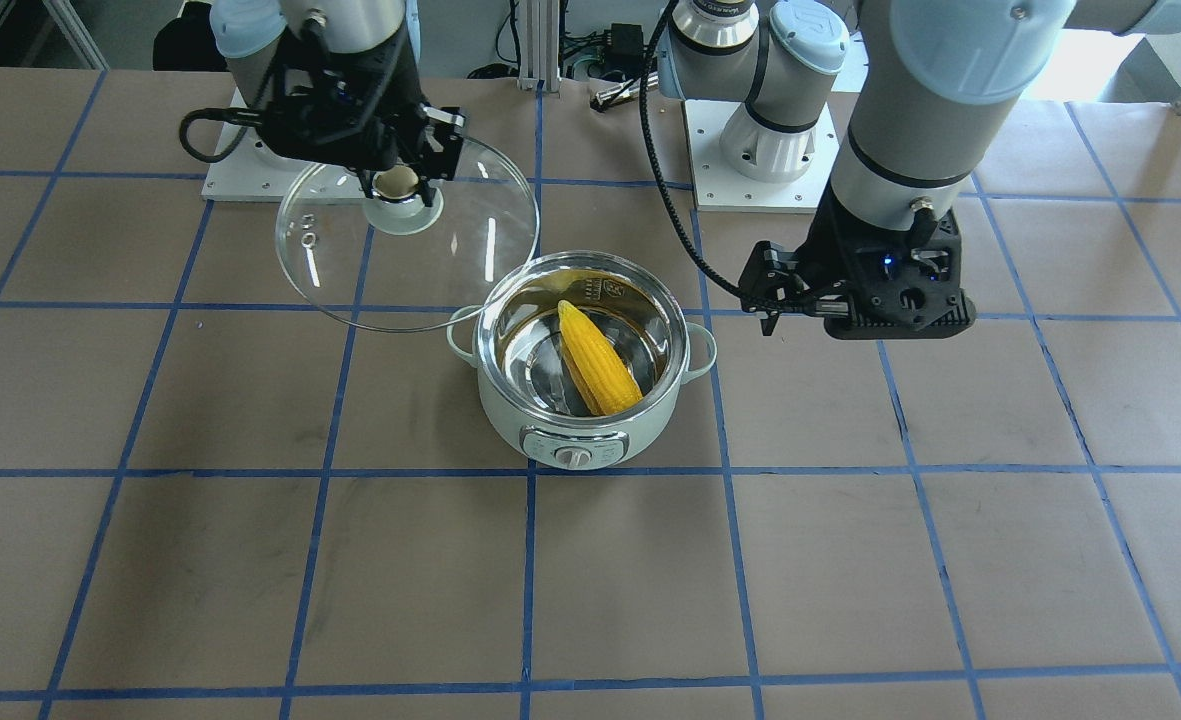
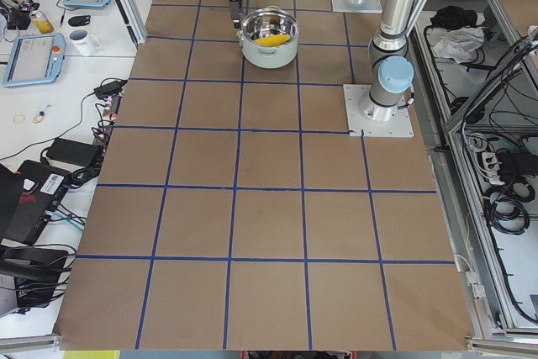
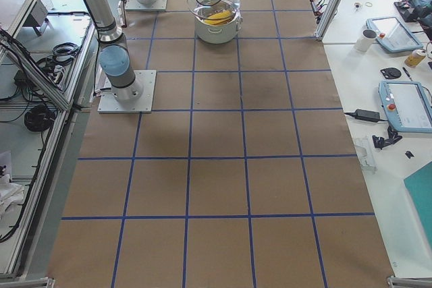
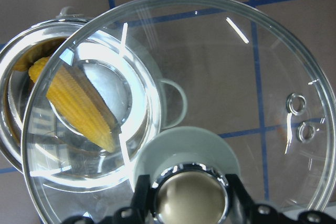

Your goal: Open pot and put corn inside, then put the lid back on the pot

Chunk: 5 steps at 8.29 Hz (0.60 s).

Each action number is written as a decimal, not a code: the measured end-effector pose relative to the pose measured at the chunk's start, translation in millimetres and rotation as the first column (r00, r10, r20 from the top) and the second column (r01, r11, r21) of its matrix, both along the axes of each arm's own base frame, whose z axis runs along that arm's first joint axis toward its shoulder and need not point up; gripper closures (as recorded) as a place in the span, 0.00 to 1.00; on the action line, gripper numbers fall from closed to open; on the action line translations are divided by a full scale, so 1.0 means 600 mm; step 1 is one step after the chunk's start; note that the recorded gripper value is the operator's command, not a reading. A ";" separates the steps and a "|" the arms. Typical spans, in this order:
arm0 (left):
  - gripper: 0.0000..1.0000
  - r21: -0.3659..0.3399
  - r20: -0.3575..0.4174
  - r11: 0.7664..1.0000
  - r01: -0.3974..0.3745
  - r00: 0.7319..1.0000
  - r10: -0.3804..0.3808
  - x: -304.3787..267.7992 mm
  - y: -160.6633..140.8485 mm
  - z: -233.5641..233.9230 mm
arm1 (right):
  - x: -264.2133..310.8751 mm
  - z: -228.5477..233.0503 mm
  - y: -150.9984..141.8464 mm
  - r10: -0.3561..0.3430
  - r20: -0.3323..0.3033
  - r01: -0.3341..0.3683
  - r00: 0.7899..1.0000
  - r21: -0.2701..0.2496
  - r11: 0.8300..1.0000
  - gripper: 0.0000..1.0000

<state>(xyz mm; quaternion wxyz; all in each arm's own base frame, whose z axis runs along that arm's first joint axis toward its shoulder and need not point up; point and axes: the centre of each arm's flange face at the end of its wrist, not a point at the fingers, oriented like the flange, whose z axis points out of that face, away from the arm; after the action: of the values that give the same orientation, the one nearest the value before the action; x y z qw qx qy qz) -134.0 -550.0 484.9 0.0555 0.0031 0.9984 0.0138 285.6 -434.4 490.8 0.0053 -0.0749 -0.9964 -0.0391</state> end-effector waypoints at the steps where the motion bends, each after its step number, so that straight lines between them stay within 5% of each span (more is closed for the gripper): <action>1: 0.00 -0.008 0.006 1.000 -0.003 1.000 0.003 0.011 0.002 0.010 | 0.050 -0.026 -0.005 -0.012 0.002 0.012 1.000 -0.012 1.000 0.66; 5: 0.00 -0.023 -0.001 1.000 -0.007 1.000 0.007 0.017 0.017 0.026 | 0.186 -0.121 -0.001 -0.039 -0.001 0.039 0.999 -0.008 0.999 0.66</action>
<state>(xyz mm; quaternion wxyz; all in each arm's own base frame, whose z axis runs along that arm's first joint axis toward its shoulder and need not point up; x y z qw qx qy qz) -124.0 -539.8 500.4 0.0552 -0.0008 0.9985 0.0026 397.5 -434.8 418.2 0.0046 -0.0945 -0.9949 -0.0350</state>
